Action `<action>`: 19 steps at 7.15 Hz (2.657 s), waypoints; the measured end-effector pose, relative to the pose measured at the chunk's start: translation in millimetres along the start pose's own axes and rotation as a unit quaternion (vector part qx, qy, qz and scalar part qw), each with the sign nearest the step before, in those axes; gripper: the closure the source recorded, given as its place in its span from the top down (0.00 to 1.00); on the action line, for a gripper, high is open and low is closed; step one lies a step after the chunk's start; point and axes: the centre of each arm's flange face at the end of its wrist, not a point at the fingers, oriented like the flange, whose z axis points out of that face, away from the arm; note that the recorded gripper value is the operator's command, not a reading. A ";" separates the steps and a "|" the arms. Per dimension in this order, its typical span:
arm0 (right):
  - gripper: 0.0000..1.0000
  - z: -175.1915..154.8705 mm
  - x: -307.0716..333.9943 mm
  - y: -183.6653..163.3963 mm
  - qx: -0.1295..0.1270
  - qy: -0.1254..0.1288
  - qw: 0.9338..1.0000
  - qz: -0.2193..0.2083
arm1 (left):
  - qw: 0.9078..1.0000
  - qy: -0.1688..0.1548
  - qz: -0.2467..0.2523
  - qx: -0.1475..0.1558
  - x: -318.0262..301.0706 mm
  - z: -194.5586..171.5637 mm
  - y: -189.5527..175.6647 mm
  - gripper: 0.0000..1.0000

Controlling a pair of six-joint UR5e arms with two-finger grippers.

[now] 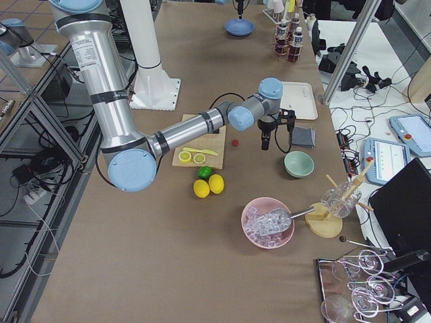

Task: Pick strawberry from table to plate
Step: 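Move the right gripper in over the green bowl toward the table center, then slide the blue plate inward with the left gripper while the right nears the strawberry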

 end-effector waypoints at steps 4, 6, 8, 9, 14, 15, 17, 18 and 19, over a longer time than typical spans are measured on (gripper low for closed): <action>1.00 0.7 -5.0 1.2 0.000 -0.001 1.000 0.000 | 1.000 0.007 -0.002 -0.013 0.3 7.2 8.2 0.69; 1.00 2.4 -7.0 2.4 -0.001 -0.001 1.000 -0.002 | 1.000 0.014 -0.005 -0.019 -1.3 8.5 14.4 0.00; 1.00 4.5 -8.8 3.9 -0.003 -0.001 1.000 -0.004 | 1.000 0.020 -0.007 -0.022 -0.4 8.5 15.5 0.00; 1.00 6.2 -10.6 5.1 -0.005 -0.001 1.000 -0.005 | 0.999 0.025 -0.009 -0.023 1.7 8.0 14.2 0.00; 1.00 6.4 -26.3 4.6 -0.005 -0.007 1.000 -0.016 | 0.990 0.124 -0.041 -0.055 69.8 -33.7 -53.6 0.00; 1.00 7.5 -31.7 4.8 -0.005 -0.009 1.000 -0.019 | 0.987 0.141 -0.055 -0.057 95.0 -52.3 -76.4 0.00; 1.00 13.1 -40.9 8.5 -0.006 -0.007 1.000 -0.028 | 0.981 0.162 -0.099 -0.051 160.7 -88.7 -118.2 0.00; 1.00 19.8 -47.7 13.5 -0.005 -0.008 0.999 -0.038 | 0.978 0.165 -0.112 -0.054 199.2 -95.8 -125.6 0.00; 1.00 28.5 -55.4 19.9 -0.003 -0.010 0.999 -0.052 | 0.977 0.163 -0.123 -0.057 248.1 -97.7 -128.6 0.00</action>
